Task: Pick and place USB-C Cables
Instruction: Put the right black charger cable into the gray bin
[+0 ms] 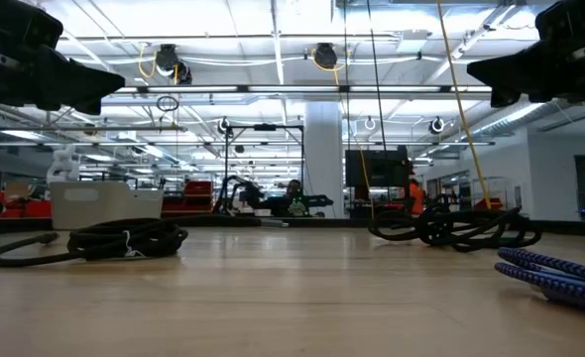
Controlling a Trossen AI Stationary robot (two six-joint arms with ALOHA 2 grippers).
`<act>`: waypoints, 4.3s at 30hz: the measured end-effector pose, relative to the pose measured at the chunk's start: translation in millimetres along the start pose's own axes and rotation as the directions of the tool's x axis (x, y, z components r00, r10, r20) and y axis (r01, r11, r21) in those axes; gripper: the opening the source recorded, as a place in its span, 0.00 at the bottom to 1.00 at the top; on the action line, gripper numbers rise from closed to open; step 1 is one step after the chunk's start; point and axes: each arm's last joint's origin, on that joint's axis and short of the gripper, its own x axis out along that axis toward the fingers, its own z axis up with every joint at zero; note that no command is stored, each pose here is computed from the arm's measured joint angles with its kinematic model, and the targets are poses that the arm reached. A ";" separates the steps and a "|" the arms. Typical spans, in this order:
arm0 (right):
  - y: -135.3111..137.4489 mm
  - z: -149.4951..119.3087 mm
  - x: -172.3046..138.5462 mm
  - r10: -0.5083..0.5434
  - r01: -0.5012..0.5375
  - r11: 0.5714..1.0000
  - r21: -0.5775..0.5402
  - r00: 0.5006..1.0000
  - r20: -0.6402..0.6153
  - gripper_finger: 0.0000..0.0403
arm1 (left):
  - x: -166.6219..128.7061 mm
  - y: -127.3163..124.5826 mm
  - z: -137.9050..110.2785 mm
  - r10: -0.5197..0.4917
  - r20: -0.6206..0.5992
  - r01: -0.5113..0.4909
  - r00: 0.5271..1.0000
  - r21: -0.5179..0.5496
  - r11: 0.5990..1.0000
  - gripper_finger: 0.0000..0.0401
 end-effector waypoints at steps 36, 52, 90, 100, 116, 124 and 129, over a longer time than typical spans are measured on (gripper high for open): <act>-32.0 231.1 39.5 0.018 0.003 0.992 0.125 0.986 -0.167 0.00 | 0.0 0.0 0.0 0.000 0.000 0.000 1.000 0.000 1.000 0.08; -38.5 277.0 56.9 0.027 0.005 0.987 0.160 0.980 -0.199 0.00 | 0.0 0.1 0.1 0.001 0.002 -0.001 1.000 -0.004 1.000 0.08; -39.1 281.1 58.0 0.020 0.009 0.982 0.187 0.988 -0.156 0.00 | -24.4 41.7 281.4 -0.008 0.084 0.017 0.996 -0.104 0.994 0.08; -39.2 282.0 58.2 0.020 0.008 0.982 0.187 0.989 -0.147 0.00 | -19.0 50.6 340.3 -0.015 0.041 0.017 0.999 -0.041 0.999 0.08; -39.3 282.9 58.3 0.019 0.011 0.977 0.212 0.990 -0.137 0.00 | -13.7 50.6 342.4 -0.032 -0.022 0.031 0.999 -0.031 0.999 0.08; -38.7 273.5 80.8 0.027 0.018 0.974 0.227 0.981 -0.193 0.00 | -11.9 50.6 342.2 -0.032 -0.025 0.032 0.999 -0.035 0.999 0.08; -39.3 274.7 102.3 0.038 0.022 0.973 0.229 0.966 -0.254 0.00 | -7.9 50.4 341.7 -0.034 -0.032 0.033 0.999 -0.051 0.998 0.08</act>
